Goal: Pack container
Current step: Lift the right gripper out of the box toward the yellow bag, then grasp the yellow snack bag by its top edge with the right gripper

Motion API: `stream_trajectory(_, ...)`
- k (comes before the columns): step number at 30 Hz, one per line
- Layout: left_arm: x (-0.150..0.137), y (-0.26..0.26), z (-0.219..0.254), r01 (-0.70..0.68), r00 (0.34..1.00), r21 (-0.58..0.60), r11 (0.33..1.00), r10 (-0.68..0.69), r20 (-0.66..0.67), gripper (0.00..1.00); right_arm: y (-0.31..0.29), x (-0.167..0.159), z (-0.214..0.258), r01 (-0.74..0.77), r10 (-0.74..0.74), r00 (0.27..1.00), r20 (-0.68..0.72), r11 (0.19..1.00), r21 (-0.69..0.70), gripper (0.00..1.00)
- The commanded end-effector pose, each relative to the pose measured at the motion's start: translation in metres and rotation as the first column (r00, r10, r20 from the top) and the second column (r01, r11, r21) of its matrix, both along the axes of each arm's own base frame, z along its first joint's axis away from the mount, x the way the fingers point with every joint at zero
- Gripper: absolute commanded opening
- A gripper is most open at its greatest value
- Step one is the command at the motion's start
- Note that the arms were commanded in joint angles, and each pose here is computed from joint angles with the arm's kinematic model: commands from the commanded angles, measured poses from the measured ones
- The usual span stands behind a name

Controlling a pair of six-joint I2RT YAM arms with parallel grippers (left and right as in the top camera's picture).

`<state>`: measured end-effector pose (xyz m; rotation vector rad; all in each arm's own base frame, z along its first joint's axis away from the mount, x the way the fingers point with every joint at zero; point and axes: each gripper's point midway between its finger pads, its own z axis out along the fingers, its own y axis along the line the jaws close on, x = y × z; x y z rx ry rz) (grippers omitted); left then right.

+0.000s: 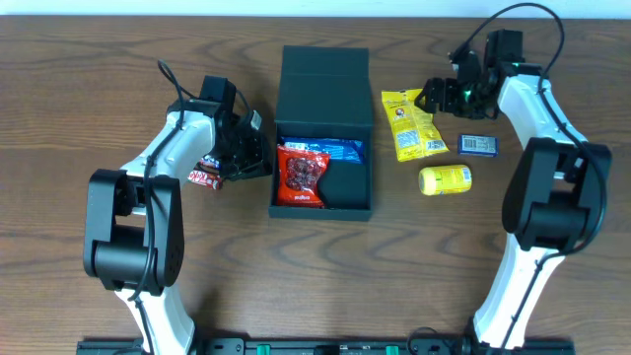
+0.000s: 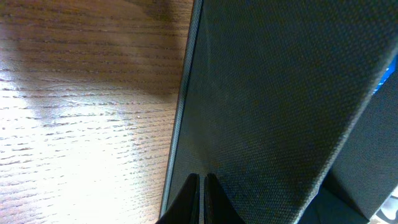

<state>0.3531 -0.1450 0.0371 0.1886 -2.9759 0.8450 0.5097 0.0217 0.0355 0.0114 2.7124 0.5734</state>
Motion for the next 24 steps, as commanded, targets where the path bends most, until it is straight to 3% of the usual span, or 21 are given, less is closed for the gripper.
stream_trajectory(1, -0.003, -0.004, -0.001, 0.003, 1.000, -0.017, 1.000, -0.003, -0.013, 0.06, 0.013, -0.004, -0.013, -0.049, 0.051, 0.999, -0.016, 0.996, 0.072, 0.92)
stream_trajectory(10, -0.003, -0.004, -0.001, 0.002, 1.000, -0.017, 1.000, -0.003, -0.013, 0.06, 0.033, -0.013, -0.031, -0.082, 0.095, 0.994, -0.060, 0.977, 0.197, 0.83)
stream_trajectory(13, -0.003, -0.004, -0.001, -0.001, 1.000, -0.017, 1.000, 0.000, -0.016, 0.06, 0.037, -0.016, -0.034, -0.084, 0.102, 0.992, -0.077, 0.975, 0.205, 0.67)
stream_trajectory(15, -0.003, -0.004, -0.001, -0.004, 1.000, -0.017, 1.000, 0.003, -0.017, 0.06, 0.039, -0.016, -0.034, -0.091, 0.108, 0.991, -0.074, 0.975, 0.205, 0.47)
stream_trajectory(21, -0.003, -0.004, -0.001, -0.004, 1.000, -0.017, 1.000, 0.003, -0.017, 0.06, 0.040, -0.020, -0.034, -0.089, 0.109, 0.990, -0.089, 0.974, 0.209, 0.01)
stream_trajectory(24, -0.003, -0.004, -0.001, -0.004, 1.000, -0.017, 1.000, 0.003, -0.018, 0.06, 0.043, -0.020, -0.026, -0.093, 0.116, 0.990, -0.083, 0.967, 0.239, 0.01)
